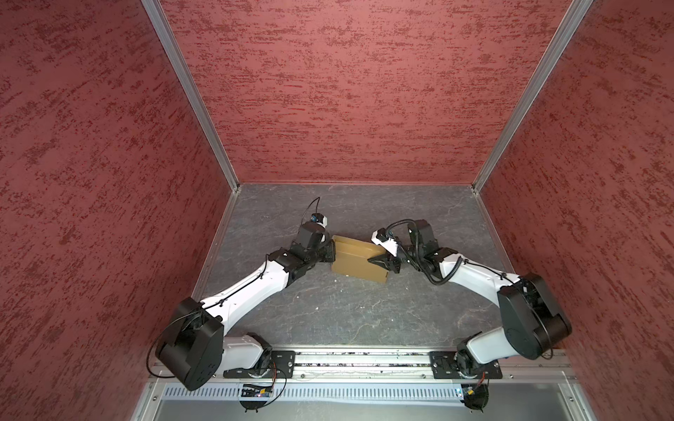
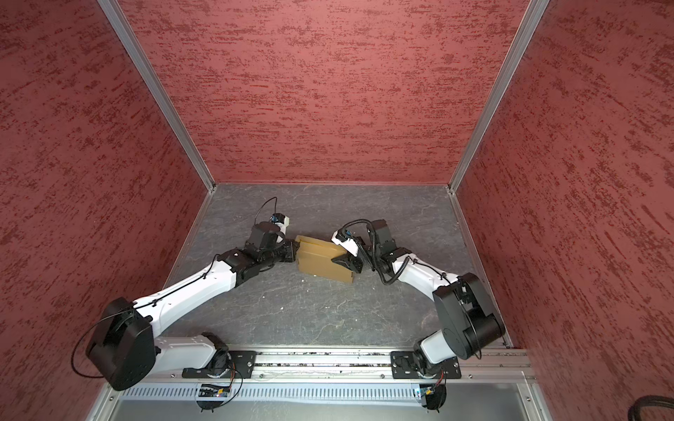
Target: Fold the paper box
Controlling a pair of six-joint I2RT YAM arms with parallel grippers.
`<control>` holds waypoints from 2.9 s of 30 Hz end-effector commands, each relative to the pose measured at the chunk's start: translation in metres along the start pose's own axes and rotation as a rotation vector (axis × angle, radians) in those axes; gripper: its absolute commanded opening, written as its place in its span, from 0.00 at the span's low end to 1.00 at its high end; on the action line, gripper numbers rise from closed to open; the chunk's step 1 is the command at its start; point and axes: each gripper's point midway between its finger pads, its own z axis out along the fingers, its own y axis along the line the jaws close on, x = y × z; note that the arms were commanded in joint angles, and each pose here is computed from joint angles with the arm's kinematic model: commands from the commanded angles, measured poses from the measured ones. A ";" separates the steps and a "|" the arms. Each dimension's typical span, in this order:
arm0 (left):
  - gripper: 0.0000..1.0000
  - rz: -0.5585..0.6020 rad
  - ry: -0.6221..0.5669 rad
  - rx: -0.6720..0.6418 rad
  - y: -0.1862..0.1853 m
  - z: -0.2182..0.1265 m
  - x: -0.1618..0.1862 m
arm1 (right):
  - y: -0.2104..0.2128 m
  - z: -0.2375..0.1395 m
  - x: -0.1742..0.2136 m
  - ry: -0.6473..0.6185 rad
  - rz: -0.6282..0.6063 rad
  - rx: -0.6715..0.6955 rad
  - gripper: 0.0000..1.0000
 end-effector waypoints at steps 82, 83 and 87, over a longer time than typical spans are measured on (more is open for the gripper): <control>0.00 0.101 0.111 0.046 -0.013 -0.003 -0.014 | 0.004 0.004 0.015 0.055 0.057 -0.019 0.26; 0.00 0.103 0.109 0.041 -0.013 -0.003 -0.013 | 0.004 0.004 0.015 0.054 0.057 -0.019 0.26; 0.00 0.098 0.109 0.017 -0.010 -0.001 -0.007 | 0.004 0.004 0.015 0.055 0.058 -0.019 0.27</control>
